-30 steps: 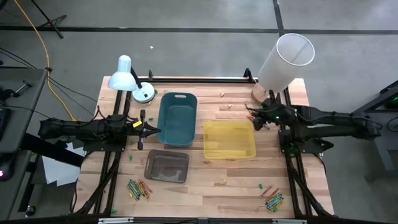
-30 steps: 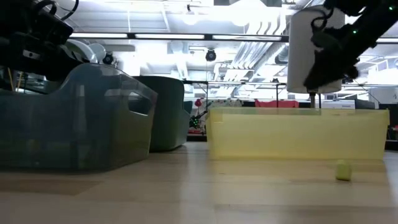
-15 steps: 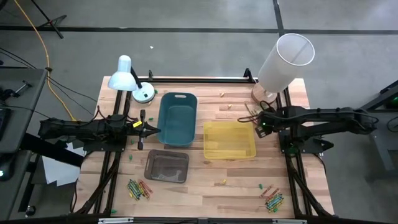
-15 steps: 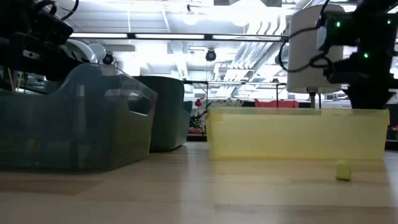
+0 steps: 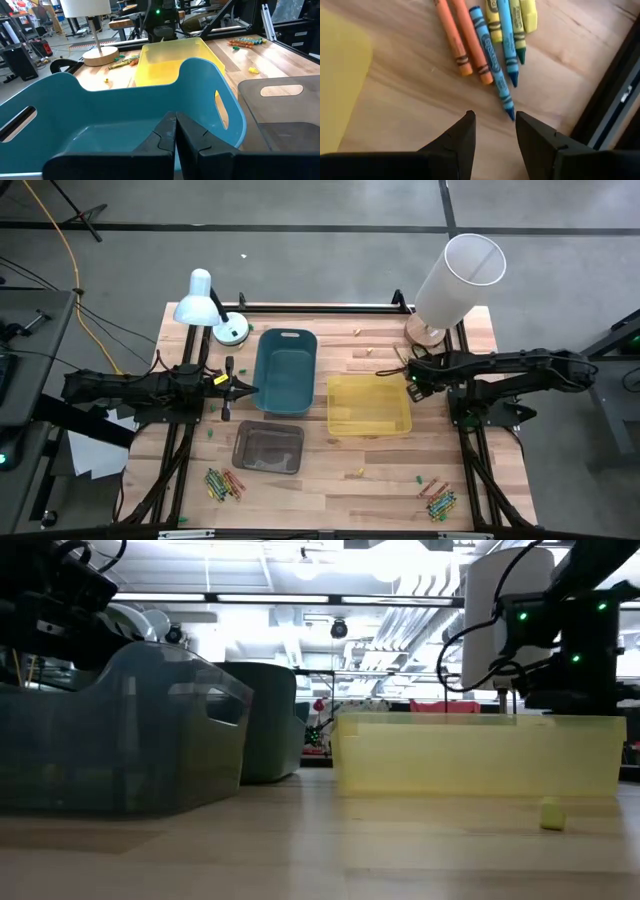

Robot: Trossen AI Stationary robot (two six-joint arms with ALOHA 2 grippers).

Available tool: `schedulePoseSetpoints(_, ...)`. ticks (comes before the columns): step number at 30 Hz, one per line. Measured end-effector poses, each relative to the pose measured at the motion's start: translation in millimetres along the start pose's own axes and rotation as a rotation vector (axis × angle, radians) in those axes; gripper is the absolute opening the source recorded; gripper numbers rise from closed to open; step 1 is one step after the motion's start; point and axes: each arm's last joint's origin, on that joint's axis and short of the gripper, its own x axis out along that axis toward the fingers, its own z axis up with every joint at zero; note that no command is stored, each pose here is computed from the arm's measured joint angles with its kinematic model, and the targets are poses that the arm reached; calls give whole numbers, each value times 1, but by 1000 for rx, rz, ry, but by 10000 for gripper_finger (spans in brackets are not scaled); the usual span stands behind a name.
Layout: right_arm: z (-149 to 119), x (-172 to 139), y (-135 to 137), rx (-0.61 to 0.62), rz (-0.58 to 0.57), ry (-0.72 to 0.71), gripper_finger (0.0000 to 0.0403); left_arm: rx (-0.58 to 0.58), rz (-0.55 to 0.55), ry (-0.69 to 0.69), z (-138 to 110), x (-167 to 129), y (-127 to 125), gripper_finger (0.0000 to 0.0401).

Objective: Sort crayons
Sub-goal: Put the blue crayon into the blue bin

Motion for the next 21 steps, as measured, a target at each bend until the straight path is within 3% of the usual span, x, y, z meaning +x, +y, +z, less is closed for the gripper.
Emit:
schedulePoseSetpoints(10,13,16,-6,-74,-51,93,133,0,0,0,0,0,0,1)
schedulePoseSetpoints(21,23,24,-8,-42,-23,123,133,0,0,0,0,0,0,1)
